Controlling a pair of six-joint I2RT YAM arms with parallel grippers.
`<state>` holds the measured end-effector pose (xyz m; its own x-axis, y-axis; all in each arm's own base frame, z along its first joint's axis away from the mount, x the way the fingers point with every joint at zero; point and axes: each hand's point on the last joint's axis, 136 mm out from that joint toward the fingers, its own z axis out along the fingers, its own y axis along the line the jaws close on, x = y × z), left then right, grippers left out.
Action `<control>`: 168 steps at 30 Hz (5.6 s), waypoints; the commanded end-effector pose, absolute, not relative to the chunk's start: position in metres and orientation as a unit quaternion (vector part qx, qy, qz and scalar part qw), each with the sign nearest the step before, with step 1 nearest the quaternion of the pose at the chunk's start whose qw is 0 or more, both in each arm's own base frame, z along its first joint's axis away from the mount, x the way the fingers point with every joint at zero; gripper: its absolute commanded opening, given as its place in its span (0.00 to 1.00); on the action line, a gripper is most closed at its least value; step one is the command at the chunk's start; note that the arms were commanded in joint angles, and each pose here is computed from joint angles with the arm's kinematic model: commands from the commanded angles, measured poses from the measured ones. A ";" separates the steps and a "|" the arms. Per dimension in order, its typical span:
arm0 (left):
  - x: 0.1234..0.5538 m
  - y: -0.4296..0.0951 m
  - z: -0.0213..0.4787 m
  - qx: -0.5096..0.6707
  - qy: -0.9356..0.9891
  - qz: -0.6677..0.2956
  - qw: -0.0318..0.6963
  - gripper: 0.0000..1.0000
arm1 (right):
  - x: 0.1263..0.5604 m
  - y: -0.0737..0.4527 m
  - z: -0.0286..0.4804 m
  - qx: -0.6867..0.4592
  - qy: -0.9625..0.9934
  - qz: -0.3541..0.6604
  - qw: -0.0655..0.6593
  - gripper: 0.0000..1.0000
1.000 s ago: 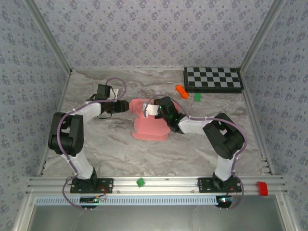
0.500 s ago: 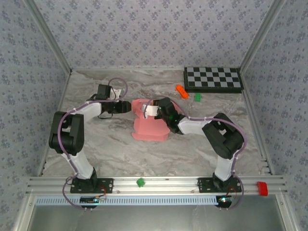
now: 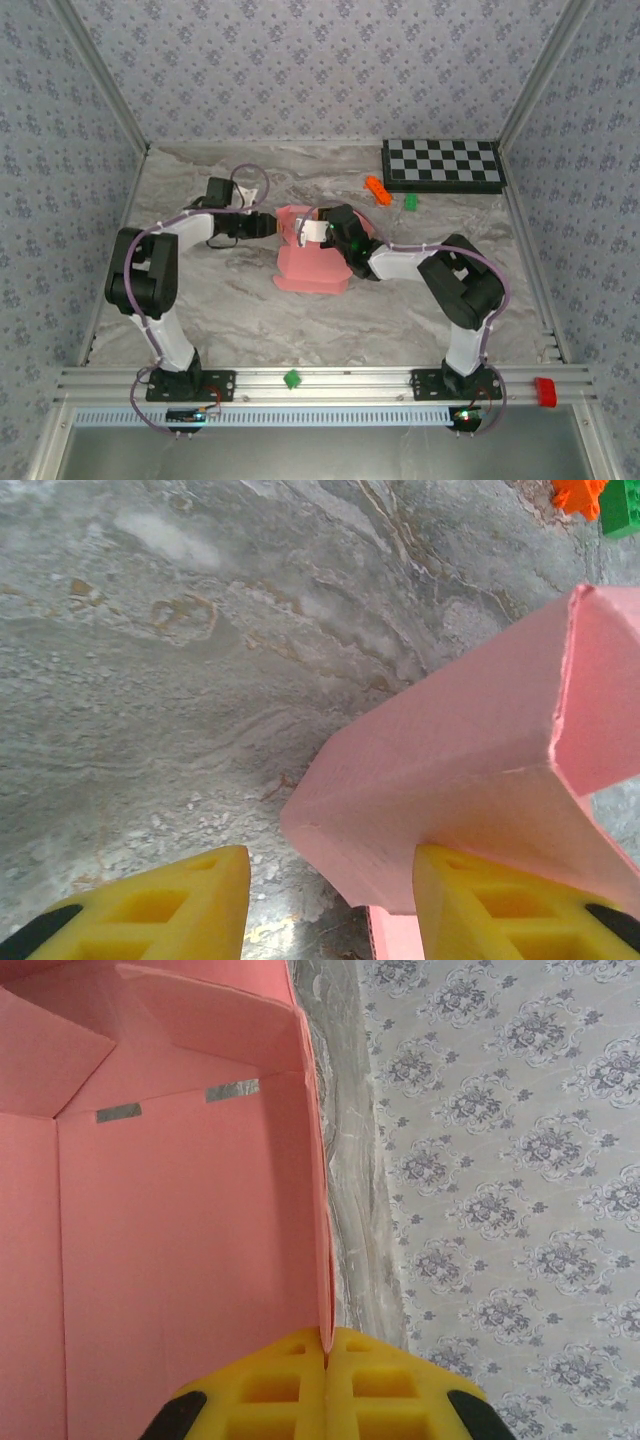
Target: Fold the paper box
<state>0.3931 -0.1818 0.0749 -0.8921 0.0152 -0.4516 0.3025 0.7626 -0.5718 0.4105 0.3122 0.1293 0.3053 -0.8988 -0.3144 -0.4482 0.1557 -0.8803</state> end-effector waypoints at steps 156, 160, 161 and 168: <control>0.432 -0.257 0.066 0.161 0.868 -0.291 0.369 0.38 | 0.406 0.315 0.123 -0.621 0.560 -0.206 0.508 0.00; 0.434 -0.257 0.063 0.158 0.870 -0.287 0.369 0.38 | 0.407 0.315 0.123 -0.620 0.561 -0.206 0.508 0.00; 0.435 -0.256 0.062 0.156 0.870 -0.285 0.370 0.38 | 0.407 0.315 0.123 -0.621 0.562 -0.206 0.507 0.00; 0.434 -0.256 0.064 0.155 0.869 -0.281 0.377 0.27 | 0.408 0.314 0.123 -0.619 0.563 -0.208 0.506 0.00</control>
